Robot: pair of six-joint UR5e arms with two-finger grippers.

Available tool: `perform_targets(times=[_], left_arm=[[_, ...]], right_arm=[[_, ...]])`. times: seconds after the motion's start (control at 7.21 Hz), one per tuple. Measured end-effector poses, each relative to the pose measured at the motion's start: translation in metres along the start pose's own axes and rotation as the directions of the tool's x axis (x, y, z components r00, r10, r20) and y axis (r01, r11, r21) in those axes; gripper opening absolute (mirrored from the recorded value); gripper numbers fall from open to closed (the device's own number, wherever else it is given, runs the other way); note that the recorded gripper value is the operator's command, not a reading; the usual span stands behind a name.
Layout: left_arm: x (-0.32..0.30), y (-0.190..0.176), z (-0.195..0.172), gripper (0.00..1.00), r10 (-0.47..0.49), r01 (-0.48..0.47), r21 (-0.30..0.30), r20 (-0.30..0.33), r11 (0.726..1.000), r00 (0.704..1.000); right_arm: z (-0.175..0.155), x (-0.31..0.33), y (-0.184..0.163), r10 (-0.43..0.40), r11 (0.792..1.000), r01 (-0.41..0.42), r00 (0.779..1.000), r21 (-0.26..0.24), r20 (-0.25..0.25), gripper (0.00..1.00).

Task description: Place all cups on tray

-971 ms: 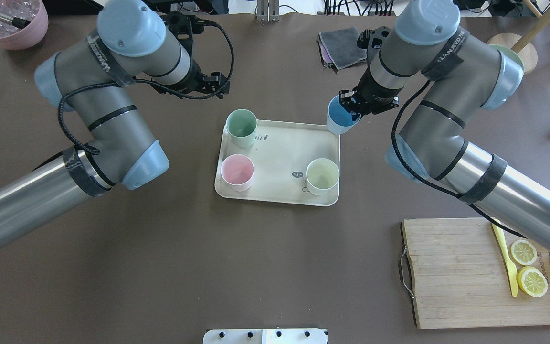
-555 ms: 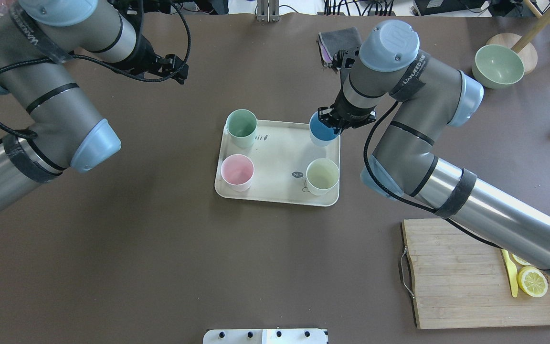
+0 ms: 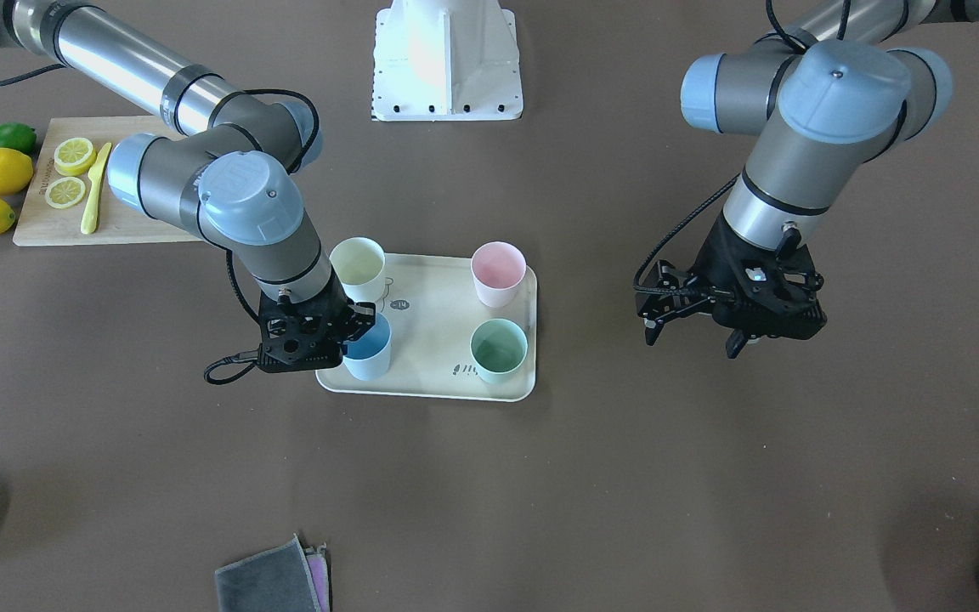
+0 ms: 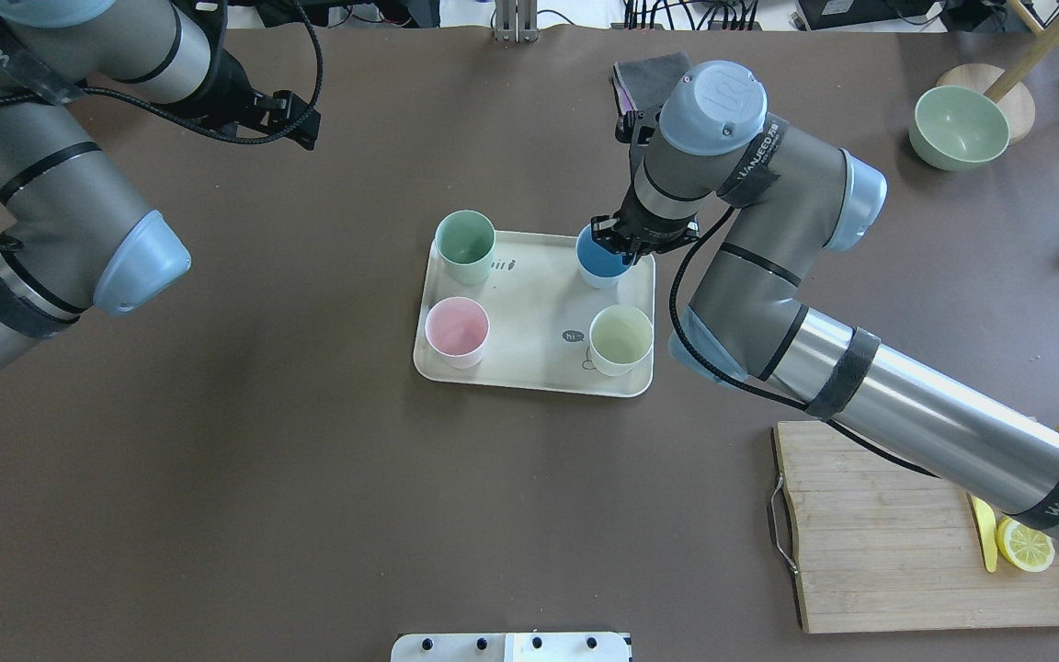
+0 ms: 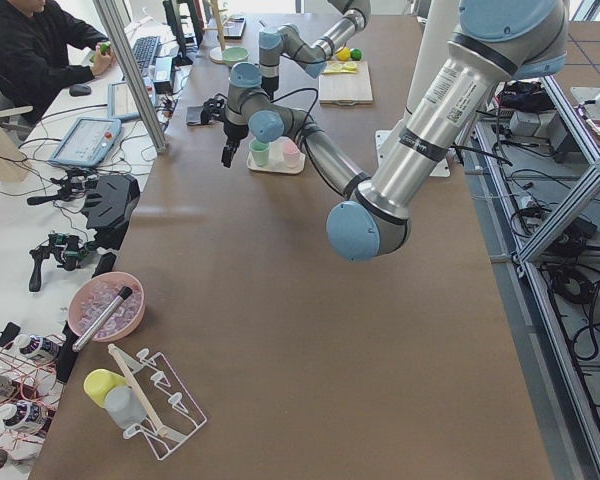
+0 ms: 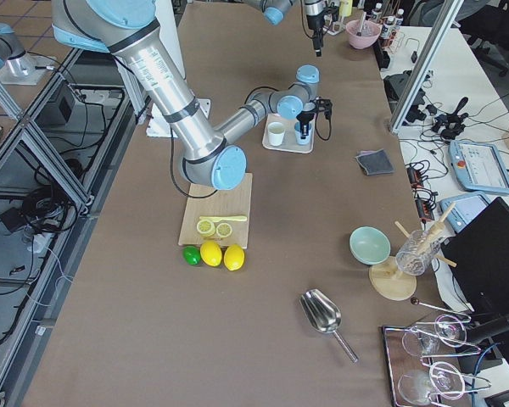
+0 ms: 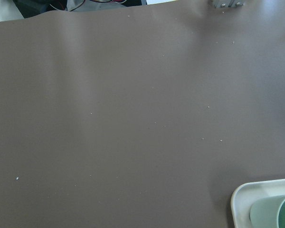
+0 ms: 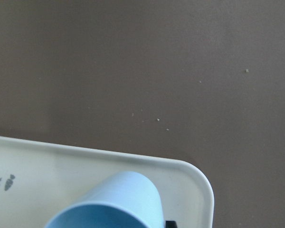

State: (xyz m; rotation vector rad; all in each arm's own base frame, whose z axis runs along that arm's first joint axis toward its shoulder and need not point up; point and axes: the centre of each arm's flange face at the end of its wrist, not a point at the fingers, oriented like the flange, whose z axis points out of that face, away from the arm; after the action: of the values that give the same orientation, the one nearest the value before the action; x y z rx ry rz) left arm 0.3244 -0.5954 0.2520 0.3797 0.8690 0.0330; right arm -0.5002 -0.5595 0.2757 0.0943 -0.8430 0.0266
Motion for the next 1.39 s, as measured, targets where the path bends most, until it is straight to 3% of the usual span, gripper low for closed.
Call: perform_targets(times=[0.42,0.69,0.97,1.25,1.39], left_arm=[[-0.025,-0.003,-0.007,0.98,0.001,-0.001,0.004,0.01,1.0,1.0],[-0.099,0.012,-0.033,0.98,0.082,-0.082,0.002,0.028,0.997,0.996],[-0.192,0.025,-0.067,0.98,0.092,-0.093,0.034,0.043,0.995,0.995],[-0.272,0.048,-0.079,0.98,0.073,-0.079,0.079,0.072,0.994,0.995],[-0.301,0.063,-0.075,0.98,0.051,-0.058,0.073,0.088,0.996,0.995]], right_arm=[[-0.057,0.013,-0.048,0.093,0.996,-0.093,0.993,-0.009,0.069,1.0],[-0.116,0.086,-0.074,0.103,0.995,-0.101,0.989,-0.02,0.11,1.0],[-0.147,0.197,-0.051,0.034,0.998,-0.037,0.997,0.046,0.071,1.0],[-0.165,0.301,-0.046,0.102,0.988,-0.1,0.995,0.121,-0.013,1.0],[-0.163,0.34,-0.041,0.139,0.983,-0.133,0.989,0.125,-0.044,1.0]])
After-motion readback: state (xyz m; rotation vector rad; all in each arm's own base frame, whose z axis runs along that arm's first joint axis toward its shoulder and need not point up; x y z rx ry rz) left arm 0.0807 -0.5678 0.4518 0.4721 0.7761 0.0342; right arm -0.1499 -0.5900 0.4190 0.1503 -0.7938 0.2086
